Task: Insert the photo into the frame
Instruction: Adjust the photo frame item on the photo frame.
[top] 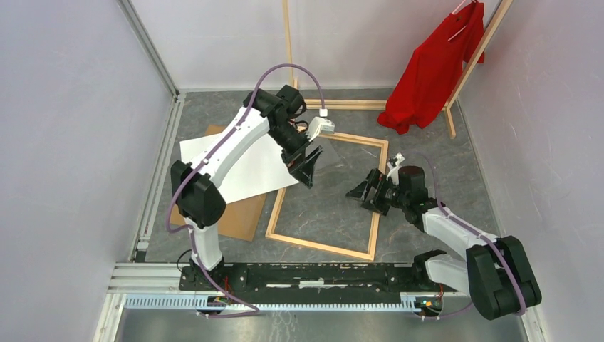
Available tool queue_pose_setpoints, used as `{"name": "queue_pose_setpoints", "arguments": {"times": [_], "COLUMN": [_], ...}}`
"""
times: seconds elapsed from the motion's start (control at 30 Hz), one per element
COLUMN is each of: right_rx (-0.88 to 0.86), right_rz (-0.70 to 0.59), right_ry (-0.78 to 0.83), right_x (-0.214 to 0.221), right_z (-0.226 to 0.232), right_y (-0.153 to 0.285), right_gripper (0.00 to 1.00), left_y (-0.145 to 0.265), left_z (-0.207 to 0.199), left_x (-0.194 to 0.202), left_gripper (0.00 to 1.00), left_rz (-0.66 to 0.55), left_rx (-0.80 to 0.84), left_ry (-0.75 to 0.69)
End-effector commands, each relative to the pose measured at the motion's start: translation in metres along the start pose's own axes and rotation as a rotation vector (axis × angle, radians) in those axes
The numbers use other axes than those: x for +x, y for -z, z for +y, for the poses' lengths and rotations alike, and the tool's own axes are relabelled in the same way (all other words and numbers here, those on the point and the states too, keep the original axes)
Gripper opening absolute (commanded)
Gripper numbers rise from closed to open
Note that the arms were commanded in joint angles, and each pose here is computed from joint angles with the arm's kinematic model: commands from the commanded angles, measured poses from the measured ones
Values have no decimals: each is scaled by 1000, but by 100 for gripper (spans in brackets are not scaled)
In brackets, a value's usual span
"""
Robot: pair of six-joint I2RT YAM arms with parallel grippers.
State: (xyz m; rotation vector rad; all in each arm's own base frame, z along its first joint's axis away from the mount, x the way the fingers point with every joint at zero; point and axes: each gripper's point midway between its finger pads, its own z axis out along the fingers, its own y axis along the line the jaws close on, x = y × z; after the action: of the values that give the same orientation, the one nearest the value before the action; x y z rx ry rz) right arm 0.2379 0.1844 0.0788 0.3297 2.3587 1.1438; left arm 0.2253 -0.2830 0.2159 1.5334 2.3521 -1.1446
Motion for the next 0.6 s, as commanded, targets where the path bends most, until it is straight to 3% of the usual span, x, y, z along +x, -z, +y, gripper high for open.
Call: {"name": "queue_pose_setpoints", "arguments": {"times": [0.0, 0.13, 0.27, 0.57], "right_rx": [-22, -1, 11, 65], "right_rz": [-25, 9, 48, 47], "right_ry": [-61, -70, -114, -211], "right_x": [5, 22, 45, 87], "right_z": [4, 11, 21, 40], "right_y": [-2, -4, -8, -40], "right_gripper": [98, 98, 98, 98], "left_y": [28, 51, 51, 43], "left_z": [61, 122, 163, 193], "left_x": [10, 47, 83, 119], "left_gripper": [100, 100, 99, 99], "left_rz": [14, 81, 158, 218], "left_rx": [-296, -519, -597, -679], "left_ry": [-162, -176, -128, -142]}}
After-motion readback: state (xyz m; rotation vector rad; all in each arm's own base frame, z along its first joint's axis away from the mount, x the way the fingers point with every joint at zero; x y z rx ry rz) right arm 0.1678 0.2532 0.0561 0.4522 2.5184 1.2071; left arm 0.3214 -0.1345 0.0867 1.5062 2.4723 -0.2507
